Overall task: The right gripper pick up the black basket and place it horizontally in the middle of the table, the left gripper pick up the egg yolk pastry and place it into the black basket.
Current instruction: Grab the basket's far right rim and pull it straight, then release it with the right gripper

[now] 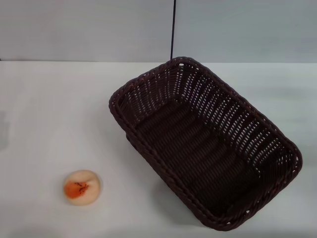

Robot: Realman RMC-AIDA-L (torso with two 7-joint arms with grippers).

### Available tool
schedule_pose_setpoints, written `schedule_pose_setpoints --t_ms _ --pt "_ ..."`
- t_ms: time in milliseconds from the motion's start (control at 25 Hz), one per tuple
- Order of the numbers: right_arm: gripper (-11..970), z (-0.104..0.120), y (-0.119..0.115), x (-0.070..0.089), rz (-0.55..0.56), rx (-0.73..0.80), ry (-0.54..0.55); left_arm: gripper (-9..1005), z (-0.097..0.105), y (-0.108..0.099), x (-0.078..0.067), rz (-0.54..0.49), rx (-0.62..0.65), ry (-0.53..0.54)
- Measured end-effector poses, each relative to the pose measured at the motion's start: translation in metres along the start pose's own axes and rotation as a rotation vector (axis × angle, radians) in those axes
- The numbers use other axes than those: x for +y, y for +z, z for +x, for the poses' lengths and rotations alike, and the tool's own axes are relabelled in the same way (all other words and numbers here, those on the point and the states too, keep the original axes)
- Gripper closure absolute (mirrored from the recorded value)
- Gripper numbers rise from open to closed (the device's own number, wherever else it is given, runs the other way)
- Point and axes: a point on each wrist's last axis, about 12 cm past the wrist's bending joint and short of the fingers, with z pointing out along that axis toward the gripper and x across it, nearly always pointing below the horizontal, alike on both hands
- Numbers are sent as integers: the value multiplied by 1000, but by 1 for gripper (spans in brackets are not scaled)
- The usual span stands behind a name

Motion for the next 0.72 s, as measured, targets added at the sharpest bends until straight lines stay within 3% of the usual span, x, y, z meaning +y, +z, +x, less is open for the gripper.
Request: schedule_pose_setpoints --t_ms 200,280,440,520,560,720 --pt "364 -3 0 2 -50 -4 108 449 3 -3 11 -76 47 -31" --pt "362 -10 -1 0 -125 15 206 449 1 -5 14 -102 38 -52" --pt "358 -18 0 -5 -209 68 280 451 0 -8 19 -131 50 -39" --pt "355 -27 2 -8 -280 111 312 451 2 -4 23 -132 84 -17" --pt "354 -38 5 -10 -375 174 333 452 4 -1 23 -124 103 -10" --pt "350 -58 12 -13 -507 313 375 453 10 6 18 -85 130 -17"
